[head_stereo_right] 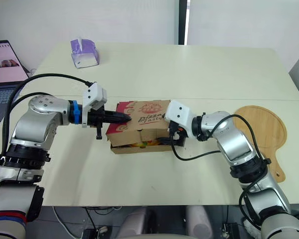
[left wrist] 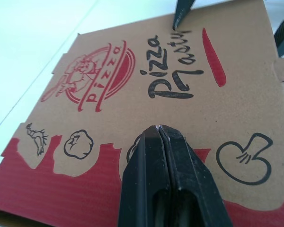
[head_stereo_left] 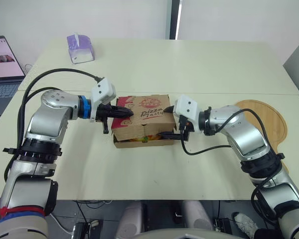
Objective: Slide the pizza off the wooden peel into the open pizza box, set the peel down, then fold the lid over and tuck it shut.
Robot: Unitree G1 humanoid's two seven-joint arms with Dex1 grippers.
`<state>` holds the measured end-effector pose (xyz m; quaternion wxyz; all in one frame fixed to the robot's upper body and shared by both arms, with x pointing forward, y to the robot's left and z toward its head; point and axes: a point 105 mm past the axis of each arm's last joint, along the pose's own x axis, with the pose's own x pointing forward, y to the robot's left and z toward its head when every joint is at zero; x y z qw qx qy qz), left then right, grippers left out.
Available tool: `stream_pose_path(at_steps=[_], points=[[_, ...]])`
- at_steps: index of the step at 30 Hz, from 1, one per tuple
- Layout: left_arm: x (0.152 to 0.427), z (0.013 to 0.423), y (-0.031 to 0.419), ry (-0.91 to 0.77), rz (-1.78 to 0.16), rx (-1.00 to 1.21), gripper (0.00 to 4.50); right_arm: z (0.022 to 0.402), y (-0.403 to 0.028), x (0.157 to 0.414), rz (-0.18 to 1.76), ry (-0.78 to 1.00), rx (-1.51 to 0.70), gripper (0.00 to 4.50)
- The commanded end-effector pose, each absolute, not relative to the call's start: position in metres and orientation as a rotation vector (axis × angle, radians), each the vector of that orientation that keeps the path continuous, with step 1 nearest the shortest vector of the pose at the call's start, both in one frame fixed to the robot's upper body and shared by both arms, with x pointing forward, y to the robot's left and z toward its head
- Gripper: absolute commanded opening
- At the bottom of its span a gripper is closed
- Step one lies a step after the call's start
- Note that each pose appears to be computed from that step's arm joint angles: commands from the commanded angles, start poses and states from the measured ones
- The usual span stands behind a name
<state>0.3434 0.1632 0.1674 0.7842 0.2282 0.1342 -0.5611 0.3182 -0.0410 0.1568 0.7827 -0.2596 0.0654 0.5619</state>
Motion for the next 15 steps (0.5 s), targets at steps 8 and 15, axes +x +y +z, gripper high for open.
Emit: stream_pose_path(at_steps=[8,15], points=[[0.343,0.161,0.164,0.302,-1.222,0.533,0.00,0.169,-0.044,0.307,1.242,0.072,-0.565,4.47],[0.346,0.166,0.166,0.293,-1.218,0.538,0.00,0.188,-0.048,0.282,1.396,0.084,-0.550,4.47]])
